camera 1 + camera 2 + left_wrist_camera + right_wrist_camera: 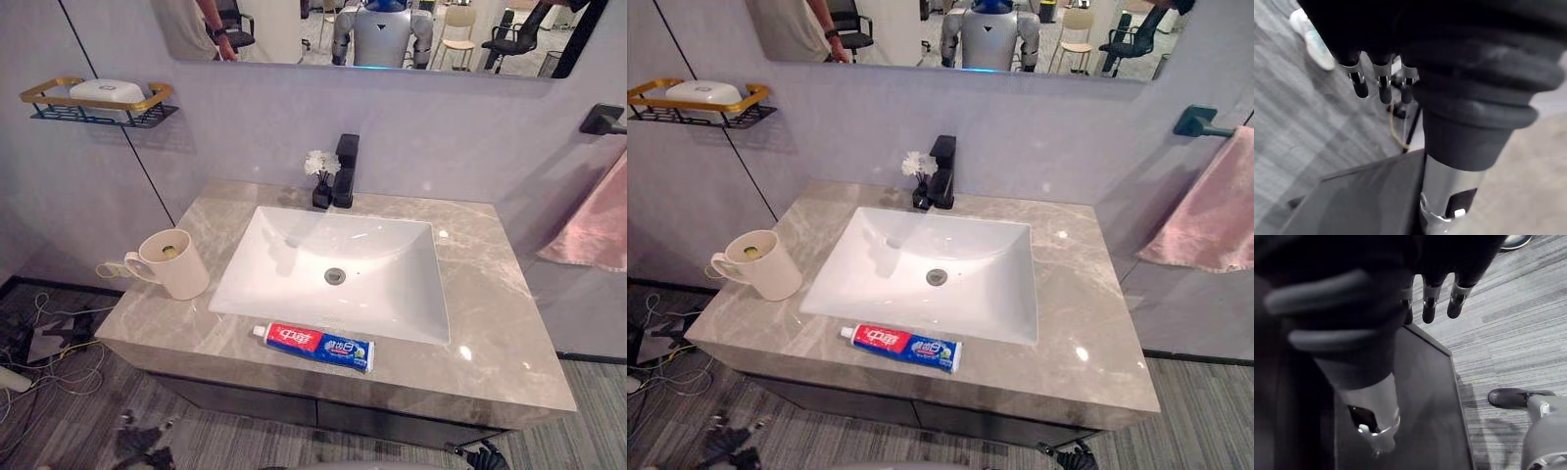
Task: Organize washtable
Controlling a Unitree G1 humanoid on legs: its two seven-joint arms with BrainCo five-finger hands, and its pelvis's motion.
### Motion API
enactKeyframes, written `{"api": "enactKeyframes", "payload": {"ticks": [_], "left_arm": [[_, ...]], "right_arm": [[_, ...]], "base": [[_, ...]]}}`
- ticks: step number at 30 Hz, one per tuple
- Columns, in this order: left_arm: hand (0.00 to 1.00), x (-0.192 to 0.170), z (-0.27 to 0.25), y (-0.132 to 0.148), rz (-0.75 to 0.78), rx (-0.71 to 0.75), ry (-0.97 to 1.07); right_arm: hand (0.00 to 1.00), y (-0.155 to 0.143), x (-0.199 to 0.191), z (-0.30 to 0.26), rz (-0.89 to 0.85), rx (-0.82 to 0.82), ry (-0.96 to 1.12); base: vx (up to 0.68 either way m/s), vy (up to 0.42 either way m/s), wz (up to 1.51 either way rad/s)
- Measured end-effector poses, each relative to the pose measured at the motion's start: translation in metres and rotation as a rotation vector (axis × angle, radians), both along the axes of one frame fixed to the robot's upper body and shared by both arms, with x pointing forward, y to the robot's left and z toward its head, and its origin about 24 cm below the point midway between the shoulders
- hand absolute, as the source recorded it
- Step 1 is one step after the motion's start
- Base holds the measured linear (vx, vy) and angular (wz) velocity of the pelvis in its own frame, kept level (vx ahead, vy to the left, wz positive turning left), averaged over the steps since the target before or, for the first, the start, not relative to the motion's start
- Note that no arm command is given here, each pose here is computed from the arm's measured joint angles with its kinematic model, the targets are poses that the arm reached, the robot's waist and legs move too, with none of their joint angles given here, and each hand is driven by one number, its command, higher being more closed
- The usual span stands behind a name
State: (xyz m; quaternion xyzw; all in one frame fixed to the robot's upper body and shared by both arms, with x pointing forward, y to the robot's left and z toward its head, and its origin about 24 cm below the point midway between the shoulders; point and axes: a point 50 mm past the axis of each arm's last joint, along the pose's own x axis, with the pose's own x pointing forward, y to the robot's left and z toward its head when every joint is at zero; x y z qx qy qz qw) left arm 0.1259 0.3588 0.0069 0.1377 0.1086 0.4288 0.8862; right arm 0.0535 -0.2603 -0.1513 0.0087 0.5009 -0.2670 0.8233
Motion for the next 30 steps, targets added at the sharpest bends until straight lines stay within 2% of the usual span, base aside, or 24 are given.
{"api": "enactKeyframes", "payload": {"ticks": [2, 5, 7, 9, 11, 13, 15, 17, 23, 25, 30], "left_arm": [[0.0, 0.011, 0.036, -0.004, -0.024, 0.169, -0.074], [0.0, 0.026, 0.072, -0.019, -0.056, 0.321, -0.176], [0.0, 0.036, 0.09, -0.035, -0.108, 0.388, -0.24], [0.0, 0.048, 0.115, -0.067, -0.24, 0.453, -0.367], [0.0, 0.053, 0.129, -0.091, -0.341, 0.475, -0.457], [0.0, 0.055, 0.147, -0.128, -0.507, 0.484, -0.593], [0.0, 0.054, 0.156, -0.153, -0.635, 0.462, -0.674], [0.0, 0.053, 0.161, -0.185, -0.824, 0.418, -0.742], [0.0, 0.054, 0.152, -0.215, -1.053, 0.36, -0.708], [0.0, 0.057, 0.138, -0.228, -1.156, 0.366, -0.626], [0.0, 0.063, 0.105, -0.24, -1.287, 0.402, -0.43]], "right_arm": [[0.0, -0.003, -0.007, 0.001, -0.018, -0.01, 0.003], [0.0, -0.002, -0.013, 0.0, -0.017, 0.003, 0.009], [0.0, 0.001, -0.016, -0.001, -0.016, 0.021, 0.015], [0.0, 0.003, -0.021, -0.003, -0.017, 0.036, 0.028], [0.0, 0.004, -0.024, -0.003, -0.009, 0.042, 0.038], [0.0, 0.007, -0.023, -0.004, 0.01, 0.05, 0.038], [0.0, 0.009, -0.021, -0.004, 0.022, 0.059, 0.032], [0.0, 0.015, -0.016, -0.007, 0.05, 0.09, 0.03], [0.0, 0.019, -0.014, -0.007, 0.087, 0.095, 0.028], [0.0, 0.022, -0.013, -0.008, 0.108, 0.099, 0.032], [0.0, 0.024, -0.012, -0.008, 0.124, 0.102, 0.033]], "base": [[0.01, 0.021, 0.24], [-0.01, 0.012, 0.26], [-0.01, 0.007, 0.2], [-0.03, -0.001, 0.33], [-0.05, -0.007, 0.22], [-0.07, -0.003, 0.09], [-0.05, 0.005, 0.05], [-0.05, 0.02, 0.04], [0.01, 0.016, -0.1], [0.04, 0.023, -0.18], [0.05, 0.029, -0.11]]}}
